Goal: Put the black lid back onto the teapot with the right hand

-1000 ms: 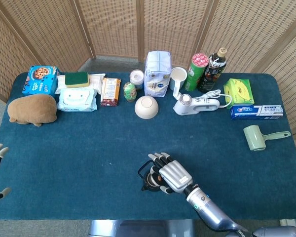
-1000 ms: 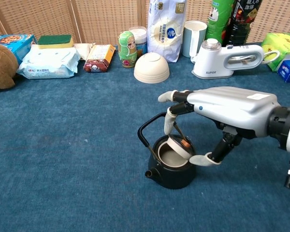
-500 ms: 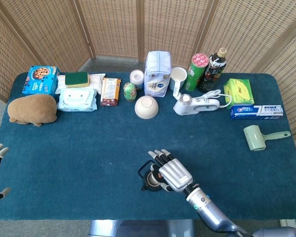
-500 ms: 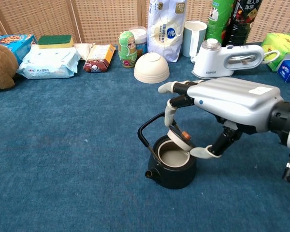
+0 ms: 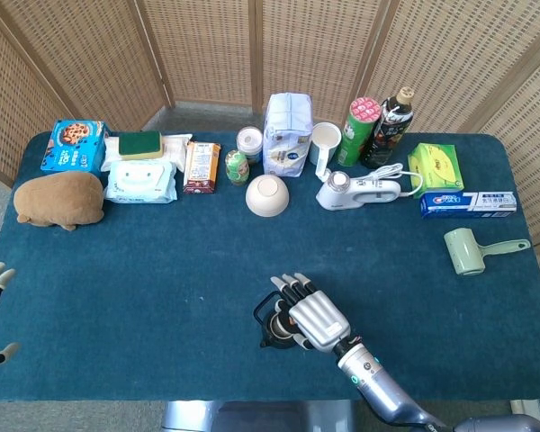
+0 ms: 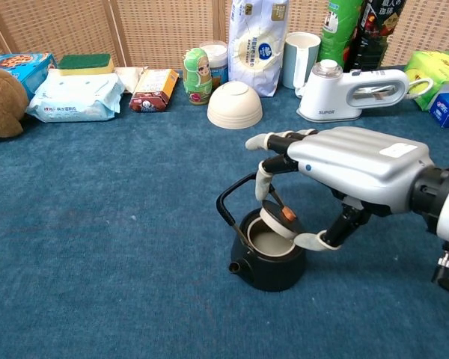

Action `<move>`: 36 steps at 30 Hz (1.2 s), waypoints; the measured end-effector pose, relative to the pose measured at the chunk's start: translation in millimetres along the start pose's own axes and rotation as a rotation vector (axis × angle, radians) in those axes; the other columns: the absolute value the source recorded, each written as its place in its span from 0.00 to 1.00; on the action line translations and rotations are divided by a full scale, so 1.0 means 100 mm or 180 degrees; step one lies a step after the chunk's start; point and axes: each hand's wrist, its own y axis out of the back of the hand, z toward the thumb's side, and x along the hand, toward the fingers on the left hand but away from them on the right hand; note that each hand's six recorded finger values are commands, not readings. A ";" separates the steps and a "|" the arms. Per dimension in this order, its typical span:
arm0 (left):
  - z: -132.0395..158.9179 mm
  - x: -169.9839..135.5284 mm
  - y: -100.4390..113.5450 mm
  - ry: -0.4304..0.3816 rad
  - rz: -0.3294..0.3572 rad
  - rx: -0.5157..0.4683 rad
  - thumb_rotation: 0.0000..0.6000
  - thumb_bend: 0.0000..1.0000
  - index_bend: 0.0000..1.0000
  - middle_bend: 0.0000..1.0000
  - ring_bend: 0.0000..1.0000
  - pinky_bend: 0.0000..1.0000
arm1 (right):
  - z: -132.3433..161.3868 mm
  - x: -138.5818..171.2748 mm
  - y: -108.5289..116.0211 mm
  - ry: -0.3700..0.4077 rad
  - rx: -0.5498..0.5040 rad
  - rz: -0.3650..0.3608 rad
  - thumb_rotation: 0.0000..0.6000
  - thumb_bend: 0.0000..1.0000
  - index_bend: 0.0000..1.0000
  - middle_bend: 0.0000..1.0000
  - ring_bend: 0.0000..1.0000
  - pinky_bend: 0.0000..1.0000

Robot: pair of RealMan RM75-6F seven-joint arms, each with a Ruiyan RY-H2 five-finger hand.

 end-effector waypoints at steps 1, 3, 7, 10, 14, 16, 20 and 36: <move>0.00 0.00 0.00 -0.0001 0.0001 -0.0001 1.00 0.10 0.00 0.00 0.00 0.02 | 0.00 0.00 0.00 0.0003 -0.0007 0.0002 1.00 0.35 0.24 0.03 0.00 0.00; 0.00 0.00 0.00 -0.0003 0.0003 0.0001 1.00 0.10 0.00 0.00 0.00 0.02 | 0.01 0.01 -0.01 0.0012 -0.0020 0.0007 1.00 0.35 0.18 0.02 0.00 0.00; 0.00 -0.01 0.00 -0.0006 -0.0001 0.0005 1.00 0.09 0.00 0.00 0.00 0.02 | 0.04 0.01 -0.01 0.0037 -0.0017 0.0012 1.00 0.34 0.15 0.02 0.00 0.00; 0.00 -0.01 0.00 -0.0004 0.0004 0.0003 1.00 0.09 0.00 0.00 0.00 0.02 | 0.05 0.02 -0.02 0.0051 -0.0015 0.0021 1.00 0.34 0.14 0.02 0.00 0.00; 0.00 -0.01 0.00 -0.0006 0.0004 0.0004 1.00 0.10 0.00 0.00 0.00 0.02 | 0.06 0.03 -0.01 0.0059 -0.0019 0.0021 1.00 0.34 0.14 0.02 0.00 0.00; 0.00 -0.01 0.00 -0.0006 -0.0001 0.0004 1.00 0.09 0.00 0.00 0.00 0.02 | 0.05 0.04 0.00 0.0056 -0.0018 0.0006 1.00 0.34 0.14 0.02 0.00 0.00; 0.00 0.00 0.00 -0.0006 -0.0002 0.0006 1.00 0.09 0.00 0.00 0.00 0.02 | 0.04 0.05 0.05 0.0042 -0.0034 -0.0036 1.00 0.34 0.14 0.02 0.00 0.00; 0.01 -0.01 0.00 -0.0024 -0.0005 -0.0002 1.00 0.09 0.00 0.00 0.00 0.02 | -0.41 0.18 0.49 -0.0027 0.0221 -0.0321 1.00 0.34 0.15 0.05 0.00 0.01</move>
